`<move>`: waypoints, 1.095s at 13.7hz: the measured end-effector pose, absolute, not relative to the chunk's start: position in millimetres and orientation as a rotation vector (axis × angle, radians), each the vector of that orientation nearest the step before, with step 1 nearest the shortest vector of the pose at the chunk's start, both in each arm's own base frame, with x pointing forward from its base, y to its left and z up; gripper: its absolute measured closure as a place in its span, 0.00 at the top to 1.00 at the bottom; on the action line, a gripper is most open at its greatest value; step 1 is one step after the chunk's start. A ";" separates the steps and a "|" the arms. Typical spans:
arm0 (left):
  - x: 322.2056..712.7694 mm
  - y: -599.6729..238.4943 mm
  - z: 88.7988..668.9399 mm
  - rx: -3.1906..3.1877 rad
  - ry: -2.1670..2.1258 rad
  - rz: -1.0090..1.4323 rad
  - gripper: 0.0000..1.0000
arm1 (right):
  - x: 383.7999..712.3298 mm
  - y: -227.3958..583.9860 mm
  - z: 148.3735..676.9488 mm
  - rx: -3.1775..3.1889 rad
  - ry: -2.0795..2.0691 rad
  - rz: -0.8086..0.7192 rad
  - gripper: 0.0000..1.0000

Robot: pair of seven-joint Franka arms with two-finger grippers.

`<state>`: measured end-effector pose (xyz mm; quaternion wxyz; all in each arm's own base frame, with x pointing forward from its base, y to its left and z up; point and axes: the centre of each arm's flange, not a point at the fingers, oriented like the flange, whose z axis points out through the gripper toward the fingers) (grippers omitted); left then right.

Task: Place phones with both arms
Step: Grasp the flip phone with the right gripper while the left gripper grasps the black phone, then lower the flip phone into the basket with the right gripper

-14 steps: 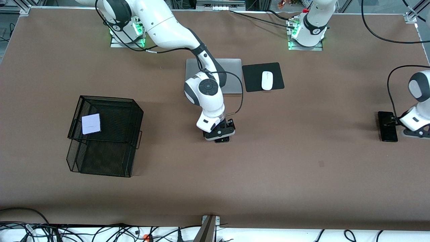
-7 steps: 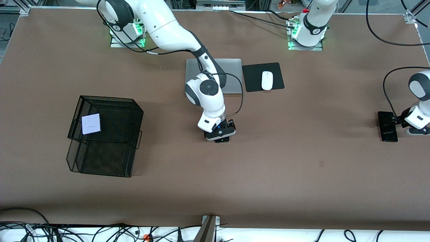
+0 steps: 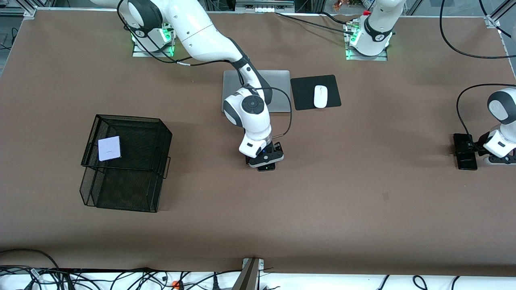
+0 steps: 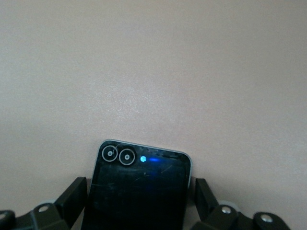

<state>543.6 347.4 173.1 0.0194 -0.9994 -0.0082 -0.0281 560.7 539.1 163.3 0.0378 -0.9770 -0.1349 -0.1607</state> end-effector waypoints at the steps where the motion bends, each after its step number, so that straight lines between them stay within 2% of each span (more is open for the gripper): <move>1: 543.7 348.9 170.5 -3.104 -0.030 -0.089 1.00 | 561.4 538.7 164.1 -2.999 -0.407 -0.498 0.93; 2: 543.7 349.6 168.1 -3.105 -0.032 -0.093 1.00 | 563.0 538.7 167.7 -2.998 -0.387 -0.504 0.83; 6: 545.3 348.3 160.2 -3.109 -0.032 -0.113 1.00 | 577.6 529.3 182.0 -3.024 -0.346 -0.528 0.83; 9: 545.6 348.3 160.2 -3.110 -0.034 -0.116 0.96 | 620.5 480.3 260.1 -3.150 -0.206 -0.484 0.83; 11: 547.4 348.9 165.3 -3.111 -0.046 -0.127 0.81 | 653.8 415.9 335.4 -3.200 -0.102 -0.419 0.83; 13: 546.6 350.8 164.8 -3.124 -0.085 -0.138 0.80 | 685.0 325.5 389.3 -3.246 -0.092 -0.317 0.83; 15: 546.6 351.1 164.9 -3.126 -0.094 -0.140 0.80 | 713.1 228.9 403.0 -3.294 -0.141 -0.242 0.83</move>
